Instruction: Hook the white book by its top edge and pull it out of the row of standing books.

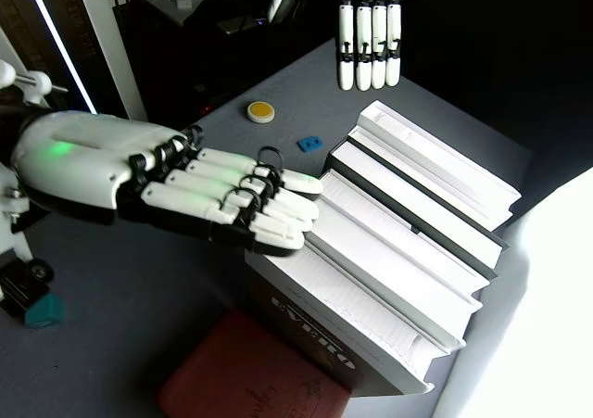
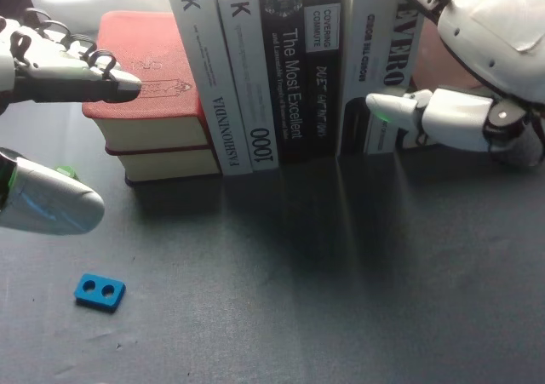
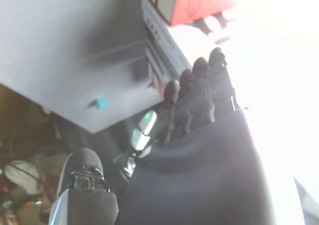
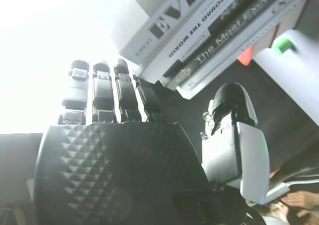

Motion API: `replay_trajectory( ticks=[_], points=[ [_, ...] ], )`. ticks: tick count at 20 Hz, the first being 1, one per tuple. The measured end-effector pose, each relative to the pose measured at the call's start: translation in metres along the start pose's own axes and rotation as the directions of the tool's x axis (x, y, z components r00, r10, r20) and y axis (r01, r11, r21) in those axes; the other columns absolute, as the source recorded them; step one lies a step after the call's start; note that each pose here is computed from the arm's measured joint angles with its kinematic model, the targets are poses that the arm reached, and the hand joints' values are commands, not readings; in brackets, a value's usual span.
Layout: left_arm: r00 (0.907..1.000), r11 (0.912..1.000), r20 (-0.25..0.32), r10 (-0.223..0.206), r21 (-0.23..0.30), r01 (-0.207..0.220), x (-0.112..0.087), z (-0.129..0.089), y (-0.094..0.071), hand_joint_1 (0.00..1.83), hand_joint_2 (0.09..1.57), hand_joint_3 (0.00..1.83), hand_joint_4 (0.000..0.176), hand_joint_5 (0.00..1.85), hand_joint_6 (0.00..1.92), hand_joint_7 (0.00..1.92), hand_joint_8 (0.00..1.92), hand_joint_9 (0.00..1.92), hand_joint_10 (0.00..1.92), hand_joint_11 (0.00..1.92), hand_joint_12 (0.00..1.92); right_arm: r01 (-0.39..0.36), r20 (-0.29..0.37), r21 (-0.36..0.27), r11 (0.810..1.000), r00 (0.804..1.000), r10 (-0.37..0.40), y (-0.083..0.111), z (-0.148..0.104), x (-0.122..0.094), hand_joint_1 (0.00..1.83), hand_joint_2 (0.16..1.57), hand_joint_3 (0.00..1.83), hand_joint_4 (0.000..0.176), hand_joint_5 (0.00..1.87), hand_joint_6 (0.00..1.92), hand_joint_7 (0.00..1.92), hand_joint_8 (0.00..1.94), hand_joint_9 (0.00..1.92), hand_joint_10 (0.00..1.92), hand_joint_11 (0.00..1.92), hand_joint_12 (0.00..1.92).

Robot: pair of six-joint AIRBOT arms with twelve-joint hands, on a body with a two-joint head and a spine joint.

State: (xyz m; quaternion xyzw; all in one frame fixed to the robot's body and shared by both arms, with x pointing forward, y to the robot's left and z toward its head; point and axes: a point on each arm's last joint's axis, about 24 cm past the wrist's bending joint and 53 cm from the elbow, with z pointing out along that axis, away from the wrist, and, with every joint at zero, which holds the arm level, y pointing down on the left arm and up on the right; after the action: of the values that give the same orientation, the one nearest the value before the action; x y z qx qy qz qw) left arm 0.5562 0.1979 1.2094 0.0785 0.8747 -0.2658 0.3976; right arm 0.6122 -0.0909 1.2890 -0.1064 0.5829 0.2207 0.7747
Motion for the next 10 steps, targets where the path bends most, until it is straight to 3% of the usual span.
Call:
replay_trajectory(
  ticks=[10],
  points=[
    [1.0000, 1.0000, 0.007, 0.002, 0.006, -0.002, -0.002, 0.000, -0.003, 0.00, 1.08, 0.00, 0.000, 0.01, 0.00, 0.00, 0.00, 0.00, 0.00, 0.00, 0.00, 0.055, -0.062, 0.015, 0.998, 0.997, -0.054, 0.007, -0.034, -0.004, 0.00, 1.17, 0.01, 0.000, 0.05, 0.01, 0.01, 0.00, 0.00, 0.00, 0.00, 0.00]
  ],
)
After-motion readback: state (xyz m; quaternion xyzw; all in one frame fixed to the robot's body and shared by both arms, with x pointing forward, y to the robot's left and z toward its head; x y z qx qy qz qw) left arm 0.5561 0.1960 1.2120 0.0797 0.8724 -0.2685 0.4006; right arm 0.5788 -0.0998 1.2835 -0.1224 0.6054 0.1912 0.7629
